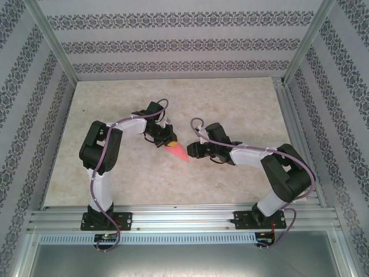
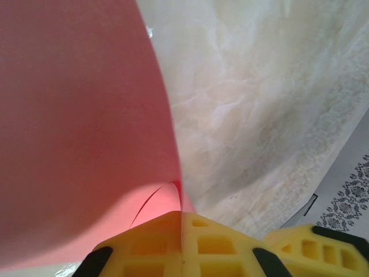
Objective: Fold a paper plane with a square sheet of paper (pick it up from the middle)
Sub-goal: Fold the wing for the fifth time at the center of the table.
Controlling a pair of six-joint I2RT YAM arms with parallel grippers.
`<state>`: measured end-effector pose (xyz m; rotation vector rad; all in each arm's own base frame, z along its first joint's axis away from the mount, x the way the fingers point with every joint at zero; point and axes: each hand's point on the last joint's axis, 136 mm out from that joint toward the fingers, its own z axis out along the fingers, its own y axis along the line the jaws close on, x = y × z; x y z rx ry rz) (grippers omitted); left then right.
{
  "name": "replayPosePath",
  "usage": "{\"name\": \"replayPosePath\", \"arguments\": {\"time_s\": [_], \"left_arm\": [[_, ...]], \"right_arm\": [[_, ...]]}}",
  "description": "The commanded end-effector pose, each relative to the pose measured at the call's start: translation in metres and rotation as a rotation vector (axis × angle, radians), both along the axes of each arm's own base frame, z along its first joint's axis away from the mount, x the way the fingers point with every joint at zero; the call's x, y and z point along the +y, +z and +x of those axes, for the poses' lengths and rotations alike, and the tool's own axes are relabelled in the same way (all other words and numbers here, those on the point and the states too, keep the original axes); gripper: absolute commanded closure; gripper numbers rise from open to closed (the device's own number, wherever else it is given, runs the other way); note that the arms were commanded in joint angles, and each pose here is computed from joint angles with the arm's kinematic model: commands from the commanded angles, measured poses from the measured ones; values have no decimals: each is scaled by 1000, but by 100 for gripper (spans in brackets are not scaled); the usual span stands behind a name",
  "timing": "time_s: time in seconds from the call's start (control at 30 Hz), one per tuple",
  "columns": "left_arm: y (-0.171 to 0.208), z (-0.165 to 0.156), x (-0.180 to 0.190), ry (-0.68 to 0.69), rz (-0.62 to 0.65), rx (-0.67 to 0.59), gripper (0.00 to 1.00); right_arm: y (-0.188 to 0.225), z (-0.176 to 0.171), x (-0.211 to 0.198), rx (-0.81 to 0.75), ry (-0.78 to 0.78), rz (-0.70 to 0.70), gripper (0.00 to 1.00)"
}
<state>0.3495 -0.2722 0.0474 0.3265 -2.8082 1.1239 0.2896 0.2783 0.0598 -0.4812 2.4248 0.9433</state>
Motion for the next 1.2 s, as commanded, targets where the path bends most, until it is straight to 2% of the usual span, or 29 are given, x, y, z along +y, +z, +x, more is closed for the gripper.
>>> {"name": "replayPosePath", "arguments": {"time_s": [0.0,0.07,0.3,0.37,0.47,0.77,0.9,0.93,1.1,1.17], "left_arm": [[5,6,-2,-20,-24,-14,100],[6,6,-2,-25,-26,-15,100],[11,7,-4,-31,-39,-15,100],[12,6,-5,-33,-44,-14,100],[14,6,-5,-35,-45,-16,100],[9,3,-2,-34,-37,-8,100],[11,4,-4,-38,-48,-11,100],[11,4,-2,-34,-47,-8,100],[12,3,-2,-33,-55,-7,100],[14,3,-2,-35,-63,-7,100]], "right_arm": [[-10,-2,11,-10,41,-56,72],[-17,0,10,-35,65,-146,72],[-32,3,7,-74,96,-295,73],[-30,2,11,-80,108,-279,77],[-31,4,12,-83,104,-292,72],[-26,3,30,-58,138,-214,72],[-32,3,28,-58,136,-247,77],[-34,2,27,-55,142,-260,81],[-40,-2,24,-63,157,-299,83],[-42,-1,24,-81,161,-322,91]]}}
